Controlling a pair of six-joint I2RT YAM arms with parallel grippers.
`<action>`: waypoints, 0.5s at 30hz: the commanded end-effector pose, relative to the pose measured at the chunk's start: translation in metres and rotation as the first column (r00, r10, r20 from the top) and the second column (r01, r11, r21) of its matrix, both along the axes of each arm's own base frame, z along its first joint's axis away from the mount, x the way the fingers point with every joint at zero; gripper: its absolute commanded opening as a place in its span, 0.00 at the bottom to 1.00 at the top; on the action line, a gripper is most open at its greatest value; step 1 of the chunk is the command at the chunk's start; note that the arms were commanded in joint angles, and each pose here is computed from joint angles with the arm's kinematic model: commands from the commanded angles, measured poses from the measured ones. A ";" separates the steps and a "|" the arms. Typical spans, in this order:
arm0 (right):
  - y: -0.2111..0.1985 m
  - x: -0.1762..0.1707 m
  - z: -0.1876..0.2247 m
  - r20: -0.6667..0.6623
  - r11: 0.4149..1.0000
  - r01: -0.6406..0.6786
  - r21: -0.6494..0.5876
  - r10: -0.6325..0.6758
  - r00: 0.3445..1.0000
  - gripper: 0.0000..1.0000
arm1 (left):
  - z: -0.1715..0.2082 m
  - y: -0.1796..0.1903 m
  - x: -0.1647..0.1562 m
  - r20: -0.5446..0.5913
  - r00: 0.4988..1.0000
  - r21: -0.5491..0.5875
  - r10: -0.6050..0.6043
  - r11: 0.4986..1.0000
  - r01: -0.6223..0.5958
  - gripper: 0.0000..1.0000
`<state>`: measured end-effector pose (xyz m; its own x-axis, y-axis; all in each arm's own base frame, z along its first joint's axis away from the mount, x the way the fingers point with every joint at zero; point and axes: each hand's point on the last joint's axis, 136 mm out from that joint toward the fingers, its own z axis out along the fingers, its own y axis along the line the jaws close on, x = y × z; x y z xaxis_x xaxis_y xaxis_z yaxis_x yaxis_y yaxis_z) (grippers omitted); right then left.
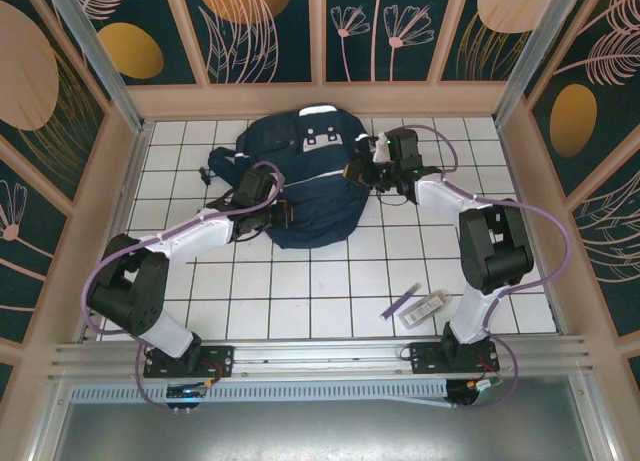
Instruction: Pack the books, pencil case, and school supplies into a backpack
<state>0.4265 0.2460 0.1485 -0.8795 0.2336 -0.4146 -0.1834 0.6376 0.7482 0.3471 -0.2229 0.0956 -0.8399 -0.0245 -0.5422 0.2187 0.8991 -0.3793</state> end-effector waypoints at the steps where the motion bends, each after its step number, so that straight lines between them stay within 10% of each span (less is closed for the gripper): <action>1: -0.035 0.031 0.020 0.111 0.994 0.087 -0.061 -0.079 0.991 0.11 | 0.004 -0.006 -0.009 0.054 0.989 0.014 -0.136 0.991 0.135 0.00; 6: -0.026 0.014 0.044 0.100 0.999 0.049 0.005 -0.049 0.994 0.49 | 0.035 -0.050 -0.008 0.106 0.962 -0.069 -0.252 0.963 0.260 0.00; 11: -0.031 -0.035 0.016 -0.476 0.908 0.416 0.052 -0.344 0.810 0.60 | 0.068 -0.088 -0.009 0.157 0.941 -0.179 -0.299 0.928 0.325 0.00; 15: 0.002 -0.056 0.014 -0.555 0.886 0.459 0.072 -0.347 0.756 0.61 | 0.091 -0.114 -0.005 0.202 0.926 -0.257 -0.318 0.895 0.364 0.00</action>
